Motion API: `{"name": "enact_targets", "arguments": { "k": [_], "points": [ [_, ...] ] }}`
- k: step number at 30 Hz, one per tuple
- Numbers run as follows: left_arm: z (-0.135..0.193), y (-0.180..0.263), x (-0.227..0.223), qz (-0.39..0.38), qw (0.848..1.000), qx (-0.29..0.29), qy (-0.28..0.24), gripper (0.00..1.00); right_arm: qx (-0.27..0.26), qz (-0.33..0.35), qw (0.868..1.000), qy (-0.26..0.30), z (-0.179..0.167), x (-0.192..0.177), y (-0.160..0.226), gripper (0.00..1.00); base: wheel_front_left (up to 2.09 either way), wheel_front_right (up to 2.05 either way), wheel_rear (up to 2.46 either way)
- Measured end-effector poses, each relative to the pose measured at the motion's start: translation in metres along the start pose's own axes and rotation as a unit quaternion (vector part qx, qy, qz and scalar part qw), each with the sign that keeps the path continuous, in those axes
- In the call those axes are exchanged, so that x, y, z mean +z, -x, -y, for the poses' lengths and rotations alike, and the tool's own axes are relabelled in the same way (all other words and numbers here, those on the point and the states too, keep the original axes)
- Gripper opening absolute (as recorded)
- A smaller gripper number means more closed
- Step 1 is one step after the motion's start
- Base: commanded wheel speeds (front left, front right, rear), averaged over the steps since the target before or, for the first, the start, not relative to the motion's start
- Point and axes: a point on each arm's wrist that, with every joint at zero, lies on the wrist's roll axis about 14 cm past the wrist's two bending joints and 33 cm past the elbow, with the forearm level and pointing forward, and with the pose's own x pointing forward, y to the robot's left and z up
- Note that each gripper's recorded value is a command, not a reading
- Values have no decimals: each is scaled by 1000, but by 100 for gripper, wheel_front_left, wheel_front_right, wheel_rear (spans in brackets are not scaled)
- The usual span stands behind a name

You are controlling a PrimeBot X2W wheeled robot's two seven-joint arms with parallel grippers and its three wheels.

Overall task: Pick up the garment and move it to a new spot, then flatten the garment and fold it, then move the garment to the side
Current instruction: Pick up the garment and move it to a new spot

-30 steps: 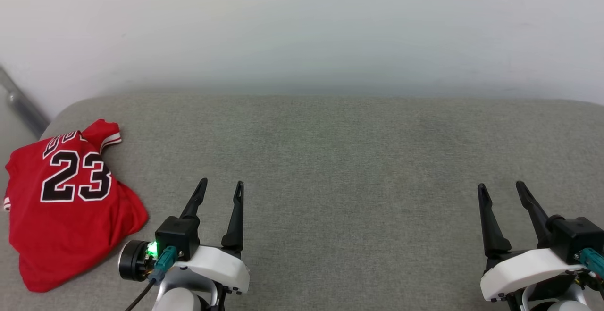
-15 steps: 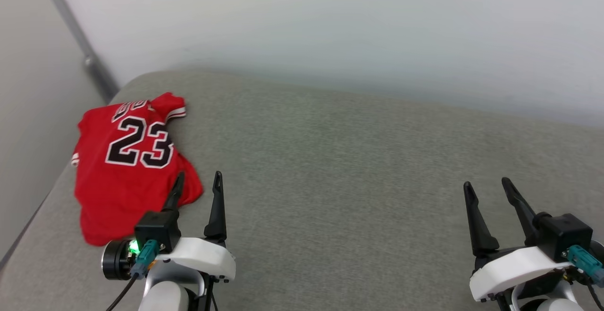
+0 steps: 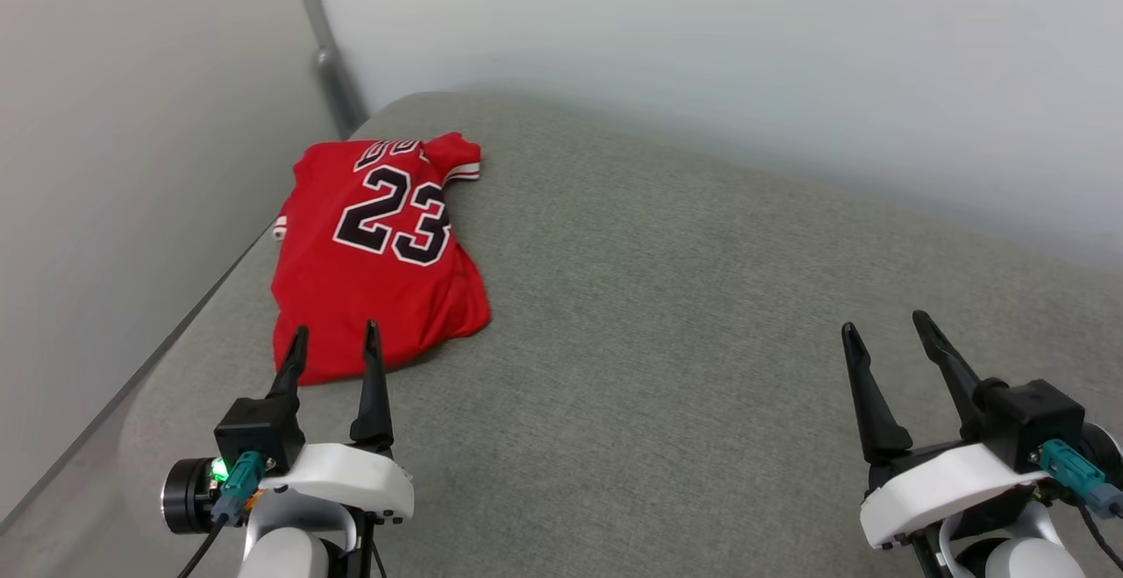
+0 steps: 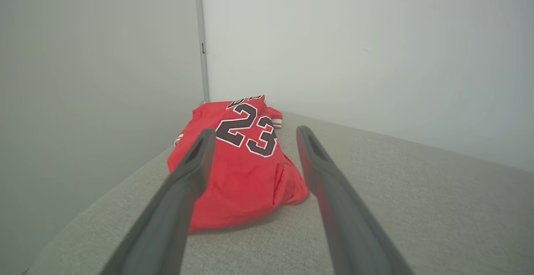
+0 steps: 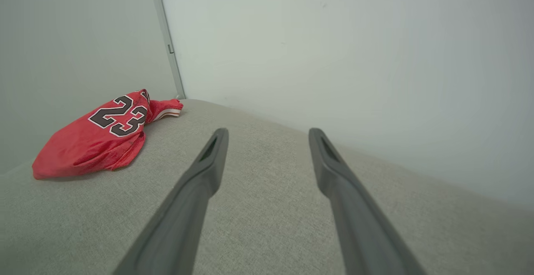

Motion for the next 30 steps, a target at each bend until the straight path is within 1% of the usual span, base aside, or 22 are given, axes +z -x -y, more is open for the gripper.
{"name": "enact_targets", "arguments": {
  "k": [6, 11, 14, 18, 23, 27, 30],
  "points": [
    [-13, 5, 3, 3, 1000, 19, -7, 100, 21, 0, 1000, -2, -12, -1, -9, 100, 0, 0, 0],
    [-15, 4, 1, 0, 1000, 20, -10, 100, 21, -7, 1000, -5, -10, -5, -11, 100, 0, 0, 0],
    [-12, -6, 8, 9, 1000, 16, -7, 100, 19, -8, 1000, -5, -8, -7, -12, 100, 0, 0, 0],
    [1, -35, 27, 37, 999, -1, -10, 100, 14, -10, 1000, -6, 0, -9, -17, 100, 0, 0, 0],
    [10, -89, 58, 65, 998, -21, -17, 100, -7, -23, 1000, -5, 24, -19, -20, 100, 0, 0, 0],
    [16, -131, 65, 43, 998, -42, -35, 100, -21, -32, 999, -4, 41, -28, -22, 100, 0, 0, 0],
    [20, -160, 54, -9, 998, -53, -41, 100, -37, -35, 999, -2, 57, -32, -23, 100, 0, 0, 0]
  ]
}}
